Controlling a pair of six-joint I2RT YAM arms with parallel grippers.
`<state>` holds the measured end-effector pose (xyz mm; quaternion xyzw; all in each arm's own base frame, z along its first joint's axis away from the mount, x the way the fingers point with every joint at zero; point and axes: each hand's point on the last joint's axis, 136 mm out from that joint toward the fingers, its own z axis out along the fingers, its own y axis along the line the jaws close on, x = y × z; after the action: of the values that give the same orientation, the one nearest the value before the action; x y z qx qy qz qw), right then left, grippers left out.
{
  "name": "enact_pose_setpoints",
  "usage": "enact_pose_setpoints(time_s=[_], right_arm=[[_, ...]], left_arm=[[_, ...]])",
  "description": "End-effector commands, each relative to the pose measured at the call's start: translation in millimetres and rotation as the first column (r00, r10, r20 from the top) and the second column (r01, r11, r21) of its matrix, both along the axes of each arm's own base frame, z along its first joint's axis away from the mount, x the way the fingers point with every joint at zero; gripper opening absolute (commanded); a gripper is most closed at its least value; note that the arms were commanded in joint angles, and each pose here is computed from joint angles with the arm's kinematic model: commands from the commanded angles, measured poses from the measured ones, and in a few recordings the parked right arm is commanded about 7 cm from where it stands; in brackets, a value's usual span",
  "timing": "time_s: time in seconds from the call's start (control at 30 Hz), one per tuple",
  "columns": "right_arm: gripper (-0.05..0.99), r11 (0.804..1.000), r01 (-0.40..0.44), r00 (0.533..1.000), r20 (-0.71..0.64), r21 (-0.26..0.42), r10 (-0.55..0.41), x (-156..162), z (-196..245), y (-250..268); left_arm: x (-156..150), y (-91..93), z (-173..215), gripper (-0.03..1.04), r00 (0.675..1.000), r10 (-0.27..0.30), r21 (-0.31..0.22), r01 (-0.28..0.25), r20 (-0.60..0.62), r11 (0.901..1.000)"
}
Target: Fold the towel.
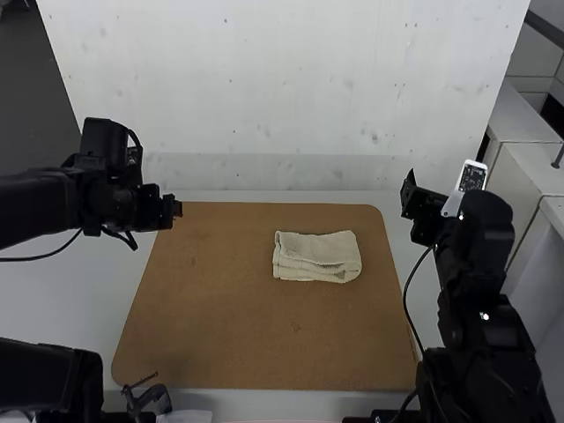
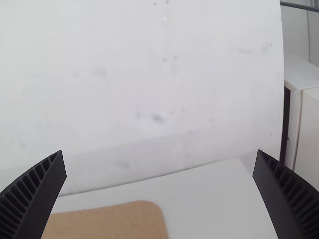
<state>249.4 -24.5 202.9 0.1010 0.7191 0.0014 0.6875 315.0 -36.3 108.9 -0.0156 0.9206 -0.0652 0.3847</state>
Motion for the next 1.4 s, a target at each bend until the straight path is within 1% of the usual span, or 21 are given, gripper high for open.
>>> enact_pose_setpoints(time_s=[0.0,0.13,0.3,0.4,0.47,0.53,0.6,0.63,0.7,0.87,1.03,1.07,1.13,1.17,1.23,1.37], right_arm=[[0.96,0.999,-0.045,0.997,0.054,-0.011,0.046,-5,7,9],[0.96,0.997,-0.072,0.992,0.108,-0.014,0.073,-10,6,14],[0.96,0.997,-0.074,0.992,0.098,-0.014,0.075,-10,2,15],[0.96,0.997,-0.071,0.993,0.095,-0.013,0.072,-9,-2,14],[0.96,0.997,-0.072,0.993,0.094,-0.013,0.073,-8,-3,14],[0.96,0.997,-0.072,0.993,0.097,-0.014,0.073,-9,-2,14],[0.96,0.997,-0.072,0.992,0.101,-0.014,0.073,-9,0,14],[0.96,0.997,-0.071,0.992,0.108,-0.014,0.072,-9,2,14],[0.96,0.998,-0.069,0.992,0.106,-0.014,0.07,-9,2,14],[0.96,0.998,-0.069,0.992,0.103,-0.012,0.07,-9,0,14],[0.96,0.998,-0.065,0.993,0.1,-0.012,0.066,-8,-1,13],[0.96,0.998,-0.065,0.993,0.099,-0.012,0.066,-8,-2,13],[0.96,0.998,-0.062,0.993,0.097,-0.012,0.063,-8,-4,12],[0.96,0.998,-0.059,0.994,0.095,-0.013,0.06,-8,-4,12],[0.96,0.998,-0.057,0.993,0.098,-0.013,0.058,-8,-4,11],[0.96,0.998,-0.057,0.993,0.106,-0.014,0.058,-8,-3,11]], left_arm=[[-4,-3.1,11,0.97,0.999,-0.016,-0.009,0.017,0.052,0.9998],[-8,-2.7,21,0.97,0.995,-0.016,-0.013,0.017,0.102,0.9998],[-18,-1.4,29,0.97,0.987,-0.014,-0.016,0.017,0.158,0.9997],[-27,1.5,38,0.97,0.972,-0.005,-0.015,0.008,0.235,0.9999],[-35,6.7,43,0.96,0.959,0.01,-0.003,-0.01,0.284,0.9999],[-45,8.4,53,0.96,0.935,0.006,0.004,-0.008,0.355,1.0],[-54,11.0,67,0.96,0.895,-0.005,0.028,-0.008,0.445,0.9996],[-58,10.6,74,0.94,0.875,-0.013,0.034,-0.003,0.484,0.9994],[-65,11.5,90,0.93,0.832,-0.013,0.037,-0.01,0.554,0.9993],[-79,12.1,112,0.93,0.776,-0.011,0.034,-0.014,0.631,0.9993],[-81,14.1,103,0.94,0.8,-0.005,0.037,-0.022,0.601,0.9991],[-81,16.9,103,0.94,0.799,0.008,0.038,-0.039,0.602,0.9985],[-80,19.8,100,0.94,0.801,0.018,0.044,-0.055,0.599,0.9975],[-79,21.8,99,0.94,0.8,0.017,0.059,-0.065,0.6,0.9961],[-78,26.3,98,0.94,0.796,0.031,0.069,-0.092,0.604,0.9934],[-77,27.6,89,0.94,0.816,0.034,0.077,-0.095,0.577,0.9925]])
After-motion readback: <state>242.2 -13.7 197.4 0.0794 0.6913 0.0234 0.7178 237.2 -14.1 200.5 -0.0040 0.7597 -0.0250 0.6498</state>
